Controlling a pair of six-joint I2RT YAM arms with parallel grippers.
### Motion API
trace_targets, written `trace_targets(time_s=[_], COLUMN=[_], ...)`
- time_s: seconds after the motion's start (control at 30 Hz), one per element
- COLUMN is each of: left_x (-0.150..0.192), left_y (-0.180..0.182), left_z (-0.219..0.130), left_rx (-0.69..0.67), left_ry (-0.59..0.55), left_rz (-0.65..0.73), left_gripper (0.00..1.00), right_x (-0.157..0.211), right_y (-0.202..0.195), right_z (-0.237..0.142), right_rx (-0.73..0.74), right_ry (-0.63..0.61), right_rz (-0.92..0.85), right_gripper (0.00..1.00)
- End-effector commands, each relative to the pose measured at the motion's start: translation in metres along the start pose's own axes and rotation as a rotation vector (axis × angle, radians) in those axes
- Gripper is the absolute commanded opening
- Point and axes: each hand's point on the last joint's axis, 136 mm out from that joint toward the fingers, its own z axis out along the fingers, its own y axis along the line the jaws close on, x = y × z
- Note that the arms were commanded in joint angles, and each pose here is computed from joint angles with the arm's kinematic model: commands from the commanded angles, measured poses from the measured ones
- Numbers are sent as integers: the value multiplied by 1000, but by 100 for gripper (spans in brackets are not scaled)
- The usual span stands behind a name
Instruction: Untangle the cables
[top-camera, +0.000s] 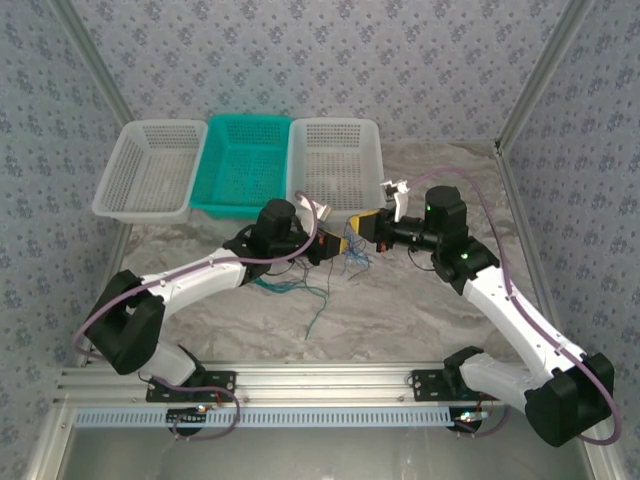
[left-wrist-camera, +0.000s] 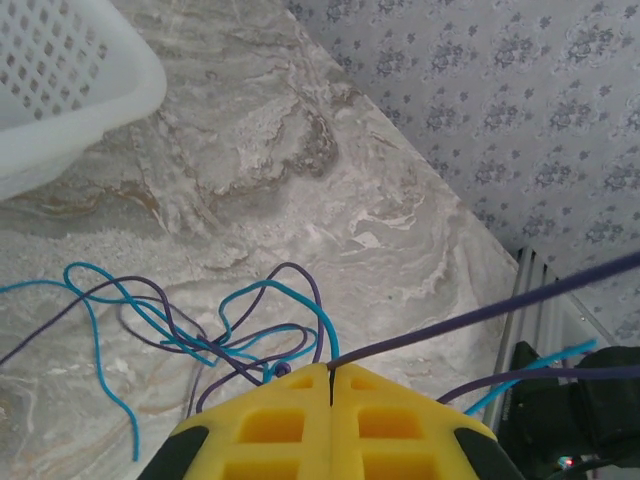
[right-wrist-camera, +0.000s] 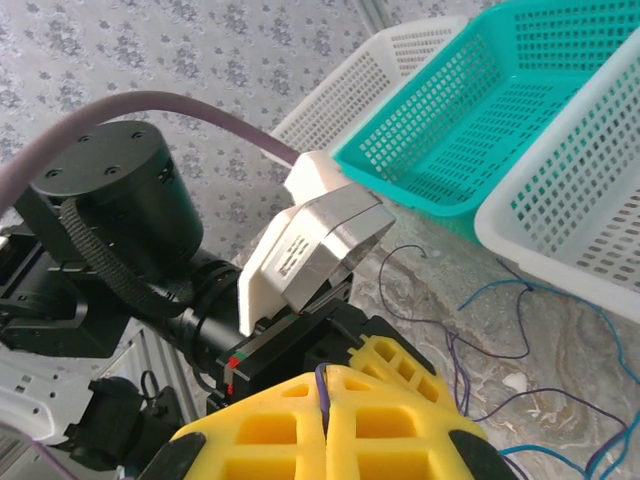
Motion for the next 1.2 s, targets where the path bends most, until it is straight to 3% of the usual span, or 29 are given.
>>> trace_targets(time_s=[0.0,0.2,0.5,0.9,1.17], left_x=[-7,5,17,33,65], left_y=[1,27,70,125,163], left_z=[-7,-30,-87,-192,-237], left_rx=[-35,-165,-366,-661,-876], left_ry=[-22,-25,-73,-219,-233], left_rz=[23,-15,-130,-347,-519], left_gripper=[0,0,0,0,0], right_x=[-18,-16,17,33,44], right_y=[-20,-110,-174,-194,-199], right_z=[-13,-76,-165,-202,-247], right_rx=[140,547,842,949,1185], right_ry=[-70,-191,-306,-426,-538], right_rz=[13,216,476,623,713], right_gripper=[0,0,0,0,0])
